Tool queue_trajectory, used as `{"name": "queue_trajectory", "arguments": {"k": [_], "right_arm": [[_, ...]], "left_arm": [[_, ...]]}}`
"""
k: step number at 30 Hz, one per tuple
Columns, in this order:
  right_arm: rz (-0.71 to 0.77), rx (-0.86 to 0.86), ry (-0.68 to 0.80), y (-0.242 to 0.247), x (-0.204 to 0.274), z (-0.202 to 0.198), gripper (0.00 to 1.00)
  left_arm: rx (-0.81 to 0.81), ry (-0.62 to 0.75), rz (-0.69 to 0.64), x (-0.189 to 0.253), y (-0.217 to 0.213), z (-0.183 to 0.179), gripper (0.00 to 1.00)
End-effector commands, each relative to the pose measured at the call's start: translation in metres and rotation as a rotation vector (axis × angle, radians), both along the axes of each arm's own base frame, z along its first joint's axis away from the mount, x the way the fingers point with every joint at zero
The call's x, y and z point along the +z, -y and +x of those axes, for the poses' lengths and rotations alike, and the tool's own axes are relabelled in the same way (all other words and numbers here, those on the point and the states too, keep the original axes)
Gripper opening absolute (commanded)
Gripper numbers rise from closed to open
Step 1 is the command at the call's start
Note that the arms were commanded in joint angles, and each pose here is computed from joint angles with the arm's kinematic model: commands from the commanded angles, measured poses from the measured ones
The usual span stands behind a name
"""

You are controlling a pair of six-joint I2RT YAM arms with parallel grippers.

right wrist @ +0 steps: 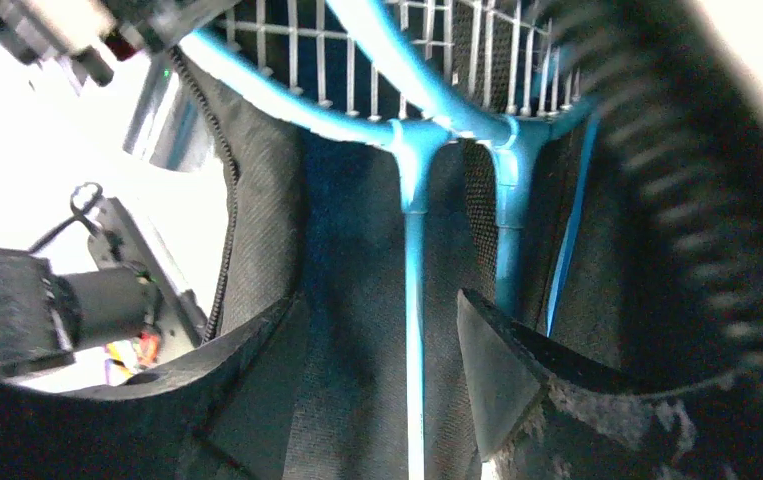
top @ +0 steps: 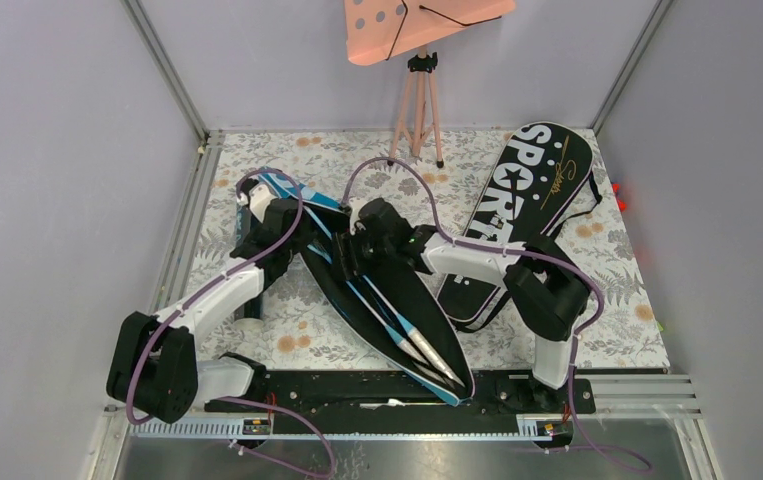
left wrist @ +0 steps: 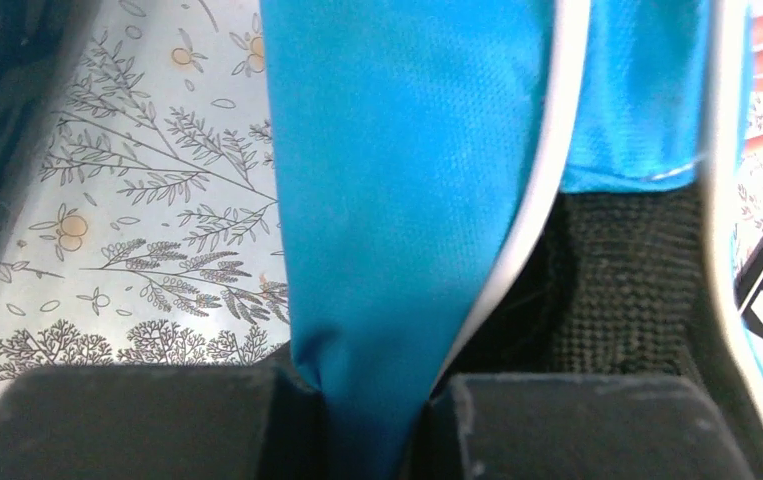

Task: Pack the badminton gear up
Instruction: Adjust the racket in the racket bag.

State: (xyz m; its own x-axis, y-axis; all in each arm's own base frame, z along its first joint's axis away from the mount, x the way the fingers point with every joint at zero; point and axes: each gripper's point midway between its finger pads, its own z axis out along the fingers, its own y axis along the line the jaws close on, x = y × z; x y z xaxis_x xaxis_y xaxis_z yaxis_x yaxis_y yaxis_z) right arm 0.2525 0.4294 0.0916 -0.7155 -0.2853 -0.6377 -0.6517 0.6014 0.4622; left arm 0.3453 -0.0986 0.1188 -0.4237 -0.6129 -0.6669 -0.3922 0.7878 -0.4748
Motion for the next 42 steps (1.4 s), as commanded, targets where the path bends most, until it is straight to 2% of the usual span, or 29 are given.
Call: {"name": "queue_trajectory", "arguments": {"k": [1, 4, 8, 13, 19, 21, 22, 25, 27, 30, 35, 42], "right_arm": [[-0.091, -0.405, -0.082, 0.073, -0.027, 0.08, 0.65], [-0.131, -0.583, -0.038, 0.11, -0.032, 0.114, 0.65], [-0.282, -0.794, 0.136, 0.163, -0.03, 0.148, 0.64], [-0.399, -0.927, 0.238, 0.205, -0.023, 0.165, 0.63], [-0.461, -1.032, 0.275, 0.251, -0.012, 0.176, 0.58], [-0.443, -0.96, 0.283, 0.243, -0.01, 0.177, 0.56], [-0.379, -0.871, 0.286, 0.226, -0.008, 0.178, 0.55], [-0.085, -0.548, 0.249, 0.155, 0.011, 0.162, 0.47], [0.124, -0.327, 0.174, 0.111, 0.032, 0.132, 0.41], [0.365, -0.099, 0.145, 0.076, 0.076, 0.089, 0.37], [0.41, -0.085, 0.311, 0.085, 0.127, 0.071, 0.42], [0.289, -0.116, 0.621, 0.122, 0.17, 0.076, 0.64]], "left_arm": [[-0.217, -0.11, 0.175, -0.005, 0.001, -0.02, 0.0], [-0.283, -0.153, 0.198, -0.01, 0.005, -0.026, 0.0], [-0.375, -0.177, 0.214, -0.014, 0.01, -0.036, 0.0], [-0.39, -0.185, 0.255, -0.013, 0.002, -0.046, 0.0], [-0.396, -0.189, 0.286, -0.015, -0.003, -0.051, 0.0], [-0.437, -0.172, 0.27, -0.012, 0.004, -0.051, 0.0], [-0.475, -0.148, 0.242, -0.009, 0.013, -0.048, 0.0], [-0.61, -0.11, 0.145, -0.003, 0.044, -0.048, 0.0], [-0.636, -0.093, 0.123, 0.002, 0.054, -0.044, 0.0], [-0.669, -0.086, 0.112, 0.007, 0.067, -0.039, 0.0], [-0.684, -0.097, 0.112, 0.008, 0.074, -0.035, 0.0], [-0.731, -0.107, 0.129, 0.014, 0.082, -0.032, 0.0]]}}
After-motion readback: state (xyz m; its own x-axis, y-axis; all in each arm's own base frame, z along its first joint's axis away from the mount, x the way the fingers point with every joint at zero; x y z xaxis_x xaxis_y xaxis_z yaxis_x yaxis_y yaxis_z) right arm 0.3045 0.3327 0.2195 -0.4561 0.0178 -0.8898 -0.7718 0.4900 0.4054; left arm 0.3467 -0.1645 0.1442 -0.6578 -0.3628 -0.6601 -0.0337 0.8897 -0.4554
